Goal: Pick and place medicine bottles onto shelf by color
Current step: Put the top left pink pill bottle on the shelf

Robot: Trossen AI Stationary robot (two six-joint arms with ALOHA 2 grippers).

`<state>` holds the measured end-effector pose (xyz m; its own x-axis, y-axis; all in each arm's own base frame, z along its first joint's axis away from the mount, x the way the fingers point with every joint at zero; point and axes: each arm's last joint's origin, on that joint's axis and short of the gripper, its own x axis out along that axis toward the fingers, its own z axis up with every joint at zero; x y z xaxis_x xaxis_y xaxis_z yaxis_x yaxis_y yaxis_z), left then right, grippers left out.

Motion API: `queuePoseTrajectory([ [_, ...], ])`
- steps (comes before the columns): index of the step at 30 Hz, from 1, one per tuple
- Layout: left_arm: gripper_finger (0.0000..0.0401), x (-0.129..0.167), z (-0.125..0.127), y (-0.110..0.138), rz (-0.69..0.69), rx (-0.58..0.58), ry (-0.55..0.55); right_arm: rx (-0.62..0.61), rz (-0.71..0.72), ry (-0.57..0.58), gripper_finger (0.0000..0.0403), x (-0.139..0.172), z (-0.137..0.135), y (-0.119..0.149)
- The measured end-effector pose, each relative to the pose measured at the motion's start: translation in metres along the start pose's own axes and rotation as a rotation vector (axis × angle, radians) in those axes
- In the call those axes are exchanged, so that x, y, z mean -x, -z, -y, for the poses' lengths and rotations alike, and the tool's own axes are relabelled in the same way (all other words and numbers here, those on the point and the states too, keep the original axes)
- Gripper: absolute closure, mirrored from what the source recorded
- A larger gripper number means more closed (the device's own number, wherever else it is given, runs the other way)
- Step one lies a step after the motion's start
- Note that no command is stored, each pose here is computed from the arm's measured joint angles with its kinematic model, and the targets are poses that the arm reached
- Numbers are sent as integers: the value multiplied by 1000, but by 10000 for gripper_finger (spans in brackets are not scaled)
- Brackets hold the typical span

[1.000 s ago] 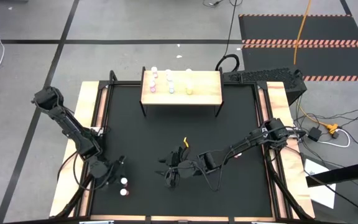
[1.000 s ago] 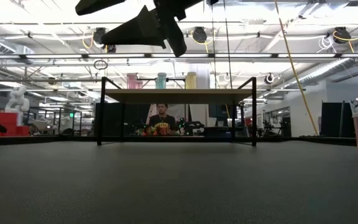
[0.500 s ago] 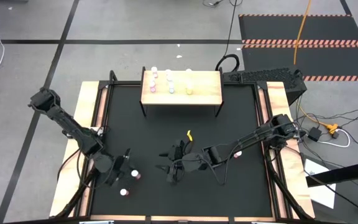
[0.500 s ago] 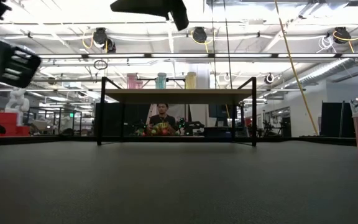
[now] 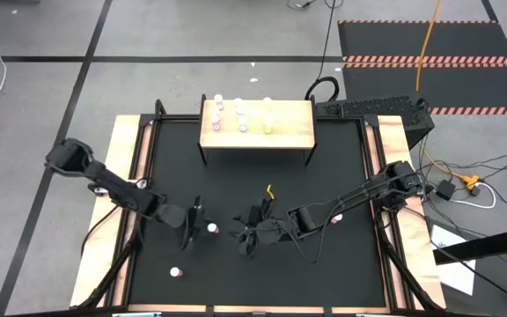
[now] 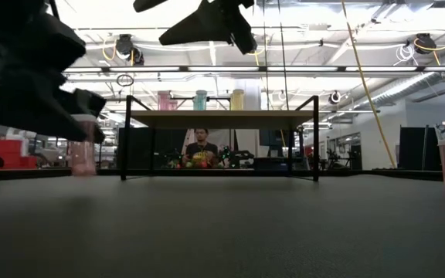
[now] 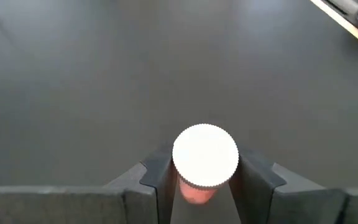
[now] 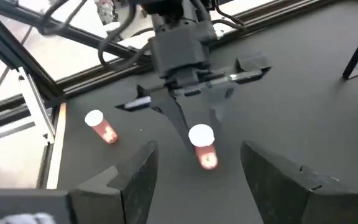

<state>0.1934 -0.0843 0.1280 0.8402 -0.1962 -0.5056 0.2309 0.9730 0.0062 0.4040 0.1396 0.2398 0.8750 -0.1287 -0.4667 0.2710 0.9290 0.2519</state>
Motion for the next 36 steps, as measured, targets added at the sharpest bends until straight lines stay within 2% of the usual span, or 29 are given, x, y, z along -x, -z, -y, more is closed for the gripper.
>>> queuePoseTrajectory([
  [6,257,-7,-3,-6,-8,35,-18,-98,-5,18,179,-5,6,1],
  [14,170,-13,-8,-7,-36,28,-36,-96,-29,54,179,-13,20,8],
  [18,141,-9,-7,-17,9,36,6,-64,-27,-16,179,-15,19,5],
  [21,128,1,-6,-39,107,52,26,-17,-10,-38,179,-26,21,8],
  [24,117,15,-5,-58,112,51,47,54,21,-89,179,-41,25,10],
  [30,103,56,-5,-75,-101,22,41,228,83,-112,165,-66,37,5],
  [32,103,68,-7,-80,-143,62,24,254,95,-135,147,-76,44,6],
  [36,103,90,-11,-92,-164,226,-51,237,100,-158,107,-96,60,10],
])
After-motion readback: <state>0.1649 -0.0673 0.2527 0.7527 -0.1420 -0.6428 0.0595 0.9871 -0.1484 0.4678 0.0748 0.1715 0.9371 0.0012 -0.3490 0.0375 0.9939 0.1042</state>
